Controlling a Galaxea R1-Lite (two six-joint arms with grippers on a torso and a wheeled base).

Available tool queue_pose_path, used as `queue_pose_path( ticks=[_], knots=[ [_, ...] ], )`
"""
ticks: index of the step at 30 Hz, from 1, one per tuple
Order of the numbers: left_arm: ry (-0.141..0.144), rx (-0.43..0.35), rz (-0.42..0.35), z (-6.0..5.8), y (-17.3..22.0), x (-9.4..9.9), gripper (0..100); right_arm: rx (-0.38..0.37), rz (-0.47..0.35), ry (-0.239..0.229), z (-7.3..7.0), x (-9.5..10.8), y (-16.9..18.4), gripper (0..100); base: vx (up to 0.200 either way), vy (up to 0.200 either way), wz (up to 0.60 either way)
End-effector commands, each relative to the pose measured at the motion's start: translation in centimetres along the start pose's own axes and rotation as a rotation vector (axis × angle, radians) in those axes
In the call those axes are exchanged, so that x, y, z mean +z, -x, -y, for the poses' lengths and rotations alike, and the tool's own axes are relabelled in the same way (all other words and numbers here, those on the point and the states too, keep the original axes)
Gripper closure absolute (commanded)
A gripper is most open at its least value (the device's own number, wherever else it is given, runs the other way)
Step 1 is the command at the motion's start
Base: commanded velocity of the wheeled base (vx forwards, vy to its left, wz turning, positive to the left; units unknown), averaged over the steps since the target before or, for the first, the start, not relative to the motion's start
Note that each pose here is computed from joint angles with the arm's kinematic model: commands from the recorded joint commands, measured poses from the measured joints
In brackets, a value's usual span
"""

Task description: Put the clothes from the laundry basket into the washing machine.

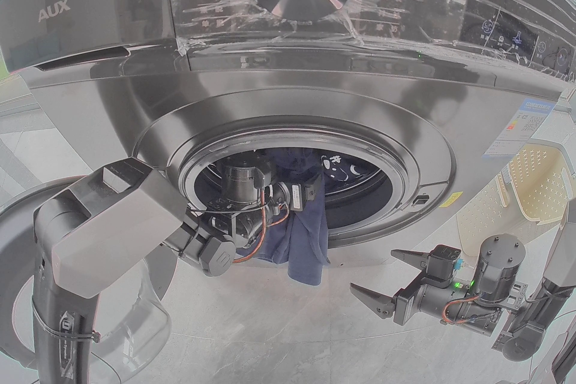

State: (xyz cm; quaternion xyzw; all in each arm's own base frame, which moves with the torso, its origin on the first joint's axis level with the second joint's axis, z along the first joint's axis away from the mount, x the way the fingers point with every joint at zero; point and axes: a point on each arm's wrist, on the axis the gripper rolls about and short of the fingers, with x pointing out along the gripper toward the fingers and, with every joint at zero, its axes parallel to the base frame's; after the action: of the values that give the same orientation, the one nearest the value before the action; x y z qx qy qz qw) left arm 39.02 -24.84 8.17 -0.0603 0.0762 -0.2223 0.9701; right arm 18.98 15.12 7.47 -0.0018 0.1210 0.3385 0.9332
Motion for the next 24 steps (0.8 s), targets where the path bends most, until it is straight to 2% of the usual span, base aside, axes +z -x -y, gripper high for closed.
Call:
queue_pose_path(
  ticks=[1,6,8,9,15,17,19,21,22,23,24],
  knots=[
    [-0.007,-0.027,-0.042,0.4,1.6,0.2,0,0.001,-0.003,0.001,0.0,-0.1,0.0,0,0.000,0.000,0.00],
    [-0.015,-0.055,-0.098,0.8,1.9,-1.1,0,0.002,-0.006,-0.001,0.0,-0.1,-0.1,0,0.000,0.000,0.00],
    [-0.026,-0.064,-0.127,1.1,1.9,-2.1,0,0.002,-0.009,-0.001,0.0,-0.2,-0.2,0,0.000,0.000,0.00],
    [-0.029,-0.066,-0.135,1.2,1.7,-2.5,100,0.002,-0.009,-0.001,0.0,-0.2,-0.2,0,0.000,0.000,0.00],
    [-0.018,-0.066,-0.121,1.2,0.1,-3.5,100,0.004,-0.007,-0.001,0.0,-0.2,-0.2,0,0.000,0.000,0.00],
    [-0.006,-0.056,-0.070,1.2,-0.9,-2.9,100,0.004,-0.012,-0.001,0.0,-0.3,-0.4,0,0.000,0.000,0.00],
    [0.015,-0.056,-0.021,1.3,-1.5,-1.9,100,0.003,-0.014,-0.001,0.0,-0.3,-0.4,0,0.000,0.000,0.00],
    [0.064,-0.068,0.056,1.5,-2.2,0.0,100,0.003,-0.014,-0.001,0.0,-0.3,-0.4,0,0.000,0.000,0.00],
    [0.068,-0.070,0.063,1.6,-2.2,0.2,100,0.003,-0.014,-0.001,0.0,-0.3,-0.4,0,0.000,0.000,0.00],
    [0.112,-0.075,0.139,1.8,-2.8,1.8,100,0.003,-0.014,-0.001,0.0,-0.3,-0.4,0,0.000,0.000,0.00],
    [0.122,-0.071,0.159,1.9,-3.1,2.0,100,0.003,-0.014,-0.001,0.0,-0.3,-0.4,0,0.000,0.000,0.00]
  ],
)
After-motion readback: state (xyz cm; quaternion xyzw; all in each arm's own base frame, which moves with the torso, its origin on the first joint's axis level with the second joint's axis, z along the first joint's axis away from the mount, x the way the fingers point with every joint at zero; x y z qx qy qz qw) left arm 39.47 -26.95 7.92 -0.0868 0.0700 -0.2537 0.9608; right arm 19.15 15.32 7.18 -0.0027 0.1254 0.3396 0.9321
